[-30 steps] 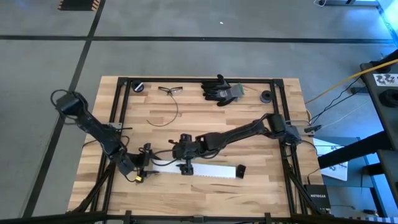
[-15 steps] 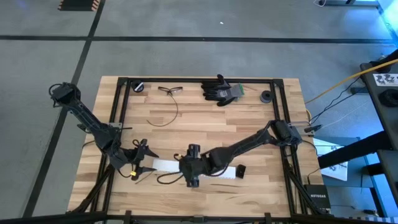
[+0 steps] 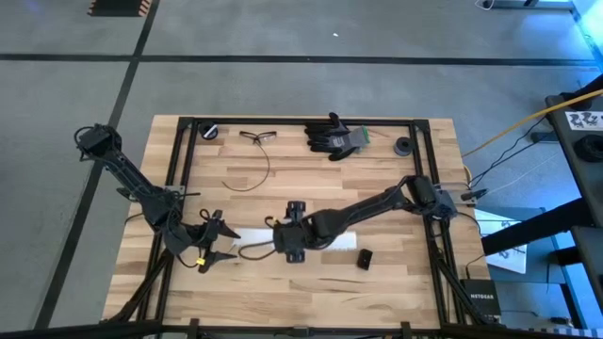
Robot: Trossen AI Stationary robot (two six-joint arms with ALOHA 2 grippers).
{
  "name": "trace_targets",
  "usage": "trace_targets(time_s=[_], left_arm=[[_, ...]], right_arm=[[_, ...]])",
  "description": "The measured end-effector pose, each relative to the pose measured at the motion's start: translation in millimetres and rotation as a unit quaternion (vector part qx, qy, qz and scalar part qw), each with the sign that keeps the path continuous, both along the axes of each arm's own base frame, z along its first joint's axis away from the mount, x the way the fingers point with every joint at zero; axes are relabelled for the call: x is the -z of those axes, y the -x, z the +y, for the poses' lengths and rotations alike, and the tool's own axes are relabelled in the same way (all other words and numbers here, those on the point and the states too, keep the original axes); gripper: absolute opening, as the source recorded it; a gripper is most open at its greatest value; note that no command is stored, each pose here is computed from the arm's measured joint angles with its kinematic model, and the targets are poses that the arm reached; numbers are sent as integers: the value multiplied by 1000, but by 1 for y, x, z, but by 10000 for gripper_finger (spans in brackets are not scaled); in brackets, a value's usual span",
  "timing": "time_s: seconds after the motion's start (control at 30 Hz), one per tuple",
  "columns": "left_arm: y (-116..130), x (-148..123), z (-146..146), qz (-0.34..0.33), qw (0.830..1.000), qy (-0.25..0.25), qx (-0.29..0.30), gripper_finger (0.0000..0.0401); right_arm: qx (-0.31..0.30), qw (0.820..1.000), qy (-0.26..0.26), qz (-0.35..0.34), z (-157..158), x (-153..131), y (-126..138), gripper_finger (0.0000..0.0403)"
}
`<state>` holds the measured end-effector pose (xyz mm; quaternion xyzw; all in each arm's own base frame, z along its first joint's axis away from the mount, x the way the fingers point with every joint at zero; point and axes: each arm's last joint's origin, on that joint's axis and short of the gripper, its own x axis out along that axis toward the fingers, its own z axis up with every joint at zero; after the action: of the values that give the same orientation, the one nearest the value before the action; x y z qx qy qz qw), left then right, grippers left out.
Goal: Ziptie cables
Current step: Close the white cable duct lid, then return to Home Position
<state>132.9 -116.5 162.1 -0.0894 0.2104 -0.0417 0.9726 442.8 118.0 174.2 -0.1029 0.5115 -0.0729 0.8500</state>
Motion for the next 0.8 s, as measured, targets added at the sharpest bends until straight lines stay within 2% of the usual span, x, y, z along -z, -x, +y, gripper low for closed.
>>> trace_targets(time_s=[0.23, 0.33, 0.43, 0.53, 0.67, 0.73, 0.8], left_arm=[[0, 0, 1, -1, 1000, 0, -8, 269], [0, -3, 1, -4, 1000, 3, -9, 269], [-2, -20, 1, -18, 1000, -2, -25, 269], [-7, -44, 6, -32, 997, -54, -42, 266], [-20, -76, 24, -28, 988, -134, -74, 225], [-26, -87, 41, -21, 980, -166, -104, 189], [-32, -90, 59, -12, 978, -180, -103, 149]], right_arm=[[-4, 1000, 17, 13, -22, 0, -4, 333], [-5, 1000, 15, 11, -22, -9, -4, 333], [-18, 1000, 21, -5, -17, -29, 2, 333], [-19, 999, 19, -32, -19, -62, 12, 333], [-14, 999, 13, -33, -39, -86, 28, 318], [-6, 999, -3, -43, -54, -95, 37, 292], [0, 998, -27, -58, -70, -103, 49, 255]])
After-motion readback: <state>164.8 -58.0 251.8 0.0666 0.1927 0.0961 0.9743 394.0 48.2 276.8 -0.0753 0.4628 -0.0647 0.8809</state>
